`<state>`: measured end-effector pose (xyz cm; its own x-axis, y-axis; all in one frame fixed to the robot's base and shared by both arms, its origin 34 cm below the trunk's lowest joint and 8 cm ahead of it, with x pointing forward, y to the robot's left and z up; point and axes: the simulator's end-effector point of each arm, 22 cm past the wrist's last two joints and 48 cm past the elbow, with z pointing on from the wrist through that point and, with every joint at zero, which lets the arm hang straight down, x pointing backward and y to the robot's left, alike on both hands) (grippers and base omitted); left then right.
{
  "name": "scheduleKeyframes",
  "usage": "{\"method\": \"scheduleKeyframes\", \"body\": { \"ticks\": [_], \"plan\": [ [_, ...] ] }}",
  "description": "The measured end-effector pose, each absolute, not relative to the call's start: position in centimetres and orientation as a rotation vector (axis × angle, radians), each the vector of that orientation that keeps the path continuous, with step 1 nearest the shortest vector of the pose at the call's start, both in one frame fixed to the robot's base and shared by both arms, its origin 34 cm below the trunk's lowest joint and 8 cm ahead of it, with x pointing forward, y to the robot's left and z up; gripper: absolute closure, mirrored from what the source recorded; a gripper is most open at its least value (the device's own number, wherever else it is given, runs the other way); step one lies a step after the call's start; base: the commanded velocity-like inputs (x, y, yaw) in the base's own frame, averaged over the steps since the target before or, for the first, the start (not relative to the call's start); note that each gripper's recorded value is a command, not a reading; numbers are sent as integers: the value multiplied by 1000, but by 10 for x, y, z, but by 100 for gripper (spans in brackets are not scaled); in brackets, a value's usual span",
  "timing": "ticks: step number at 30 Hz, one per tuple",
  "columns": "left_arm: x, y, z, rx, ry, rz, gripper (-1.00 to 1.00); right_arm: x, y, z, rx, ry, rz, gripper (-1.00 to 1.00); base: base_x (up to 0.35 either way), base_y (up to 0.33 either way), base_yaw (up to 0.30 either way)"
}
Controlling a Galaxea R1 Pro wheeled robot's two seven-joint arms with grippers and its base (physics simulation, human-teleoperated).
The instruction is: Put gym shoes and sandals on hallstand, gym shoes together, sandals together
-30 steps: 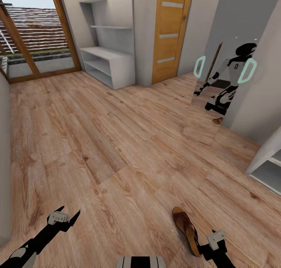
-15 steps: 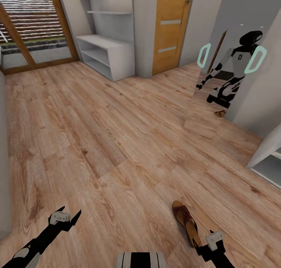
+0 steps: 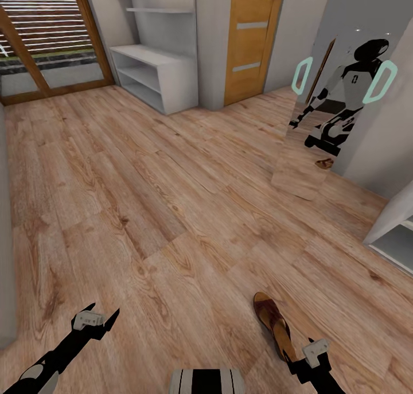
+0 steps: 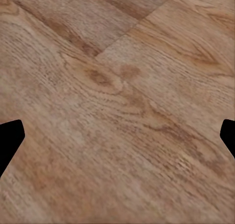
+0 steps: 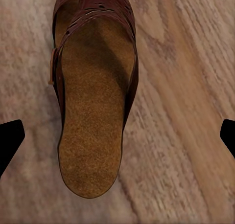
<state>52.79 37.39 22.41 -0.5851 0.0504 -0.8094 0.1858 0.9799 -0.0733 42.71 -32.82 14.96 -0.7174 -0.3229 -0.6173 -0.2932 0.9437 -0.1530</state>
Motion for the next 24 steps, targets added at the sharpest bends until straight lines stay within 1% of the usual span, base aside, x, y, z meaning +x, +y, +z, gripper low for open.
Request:
{"method": "scheduleKeyframes", "body": {
  "ticks": [24],
  "plan": [
    [529,374,226,167,2184,-184,-100,428,-323,150,-442,2406,-45,-100,0,0,0]
  ]
}}
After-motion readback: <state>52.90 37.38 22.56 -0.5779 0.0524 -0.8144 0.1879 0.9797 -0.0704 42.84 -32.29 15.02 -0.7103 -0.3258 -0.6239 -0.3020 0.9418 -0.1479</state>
